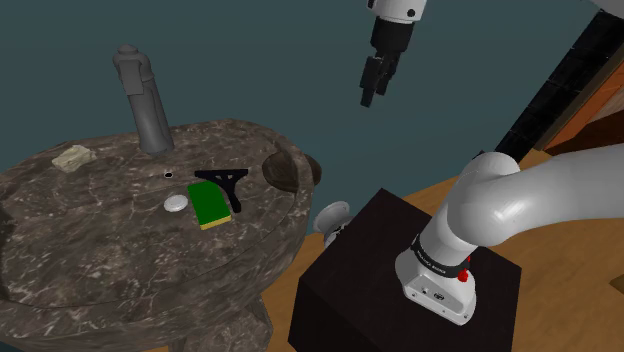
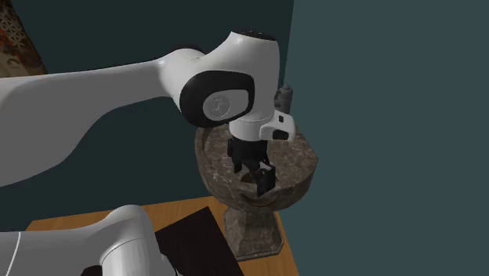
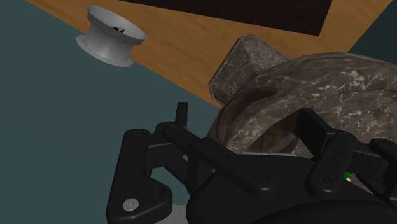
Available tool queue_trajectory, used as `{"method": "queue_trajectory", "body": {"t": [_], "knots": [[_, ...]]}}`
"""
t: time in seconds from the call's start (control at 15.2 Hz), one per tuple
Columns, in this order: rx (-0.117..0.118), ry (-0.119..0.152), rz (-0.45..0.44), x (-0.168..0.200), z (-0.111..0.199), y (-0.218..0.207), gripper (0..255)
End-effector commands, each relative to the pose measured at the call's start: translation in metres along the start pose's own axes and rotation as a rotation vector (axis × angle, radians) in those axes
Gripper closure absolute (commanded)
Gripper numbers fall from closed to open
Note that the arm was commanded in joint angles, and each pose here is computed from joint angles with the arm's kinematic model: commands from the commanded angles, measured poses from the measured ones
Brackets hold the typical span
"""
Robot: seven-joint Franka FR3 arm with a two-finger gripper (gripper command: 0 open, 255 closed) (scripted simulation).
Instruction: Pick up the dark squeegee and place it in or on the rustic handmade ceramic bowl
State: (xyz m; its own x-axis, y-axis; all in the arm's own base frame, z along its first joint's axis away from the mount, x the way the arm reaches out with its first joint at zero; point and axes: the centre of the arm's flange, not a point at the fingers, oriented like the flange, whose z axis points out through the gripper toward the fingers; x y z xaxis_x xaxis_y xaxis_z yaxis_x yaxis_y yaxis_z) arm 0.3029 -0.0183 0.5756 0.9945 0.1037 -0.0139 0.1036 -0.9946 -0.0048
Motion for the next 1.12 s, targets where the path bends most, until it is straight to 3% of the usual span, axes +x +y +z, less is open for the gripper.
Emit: {"method": "queue_trajectory", "body": {"t": [0.0,1.06], "knots": [[0.0,0.0,0.0,0.0,0.0,0.0,0],[0.121,0.04,0.239,0.088,0.121,-0.127,0]]}}
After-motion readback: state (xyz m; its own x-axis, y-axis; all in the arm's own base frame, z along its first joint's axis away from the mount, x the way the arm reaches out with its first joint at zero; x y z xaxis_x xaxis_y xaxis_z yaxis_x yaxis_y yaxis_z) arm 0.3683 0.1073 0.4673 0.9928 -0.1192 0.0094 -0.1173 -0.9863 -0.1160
